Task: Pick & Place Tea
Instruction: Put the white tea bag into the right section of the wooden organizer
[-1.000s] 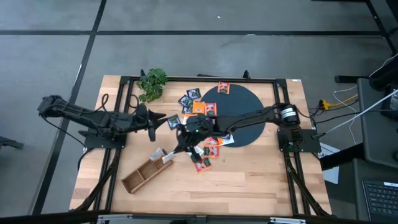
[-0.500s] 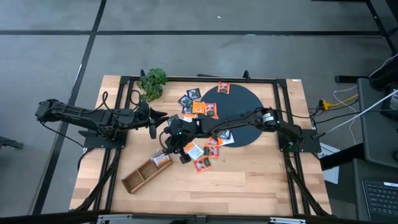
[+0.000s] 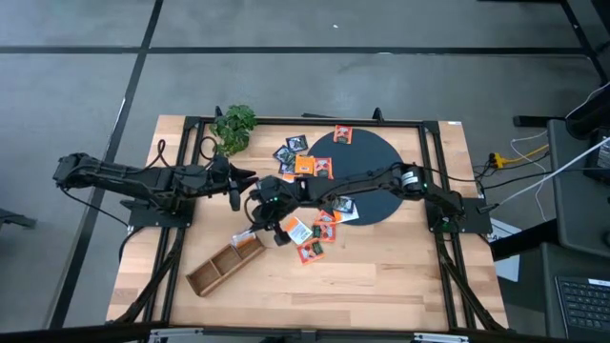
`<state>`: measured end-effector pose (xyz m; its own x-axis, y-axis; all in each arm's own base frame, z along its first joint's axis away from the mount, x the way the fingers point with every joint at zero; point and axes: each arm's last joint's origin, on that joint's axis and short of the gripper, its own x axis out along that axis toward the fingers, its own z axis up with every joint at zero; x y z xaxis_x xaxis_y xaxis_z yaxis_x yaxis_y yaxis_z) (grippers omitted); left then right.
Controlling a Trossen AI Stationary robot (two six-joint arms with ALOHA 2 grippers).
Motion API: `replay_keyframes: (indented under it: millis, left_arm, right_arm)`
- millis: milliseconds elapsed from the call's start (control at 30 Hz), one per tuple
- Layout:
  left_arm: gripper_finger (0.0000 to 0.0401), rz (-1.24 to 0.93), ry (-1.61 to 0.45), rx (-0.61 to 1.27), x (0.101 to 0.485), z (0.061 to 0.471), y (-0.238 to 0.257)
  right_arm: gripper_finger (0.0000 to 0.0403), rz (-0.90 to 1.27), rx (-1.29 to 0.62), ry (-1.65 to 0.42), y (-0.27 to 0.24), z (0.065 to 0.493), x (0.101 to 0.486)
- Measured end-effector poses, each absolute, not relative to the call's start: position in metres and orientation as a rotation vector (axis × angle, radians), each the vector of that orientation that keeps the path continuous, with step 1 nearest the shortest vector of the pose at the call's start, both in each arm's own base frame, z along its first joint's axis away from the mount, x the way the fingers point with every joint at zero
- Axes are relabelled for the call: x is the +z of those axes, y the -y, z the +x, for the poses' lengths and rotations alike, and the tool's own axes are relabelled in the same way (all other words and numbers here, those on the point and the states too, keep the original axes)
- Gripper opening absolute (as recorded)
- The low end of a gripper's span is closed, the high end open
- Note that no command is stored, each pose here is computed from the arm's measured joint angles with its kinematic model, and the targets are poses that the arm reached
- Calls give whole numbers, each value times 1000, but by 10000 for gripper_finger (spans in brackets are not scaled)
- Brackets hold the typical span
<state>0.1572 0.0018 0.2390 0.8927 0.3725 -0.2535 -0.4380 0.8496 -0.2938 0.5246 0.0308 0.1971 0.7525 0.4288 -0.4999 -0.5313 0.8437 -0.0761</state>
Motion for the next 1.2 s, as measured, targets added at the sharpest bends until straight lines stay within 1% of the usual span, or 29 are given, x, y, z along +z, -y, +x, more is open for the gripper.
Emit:
replay_keyframes:
  millis: [533, 600, 767, 933, 1200]
  left_arm:
    - [106, -368, -187, 434, 239, 157, -2]
    - [106, -370, -187, 434, 239, 157, -2]
    - [106, -376, -186, 435, 239, 157, -2]
    - [106, -376, -184, 434, 239, 157, -2]
    - [106, -376, -185, 435, 239, 157, -2]
  right_arm:
    - [2, -273, 548, -458, -31, 525, 198]
    - [2, -272, 564, -427, -32, 528, 195]
    - [2, -258, 586, -453, -32, 530, 182]
    - [2, -258, 587, -448, -32, 530, 182]
    - [19, -262, 568, -468, -32, 530, 178]
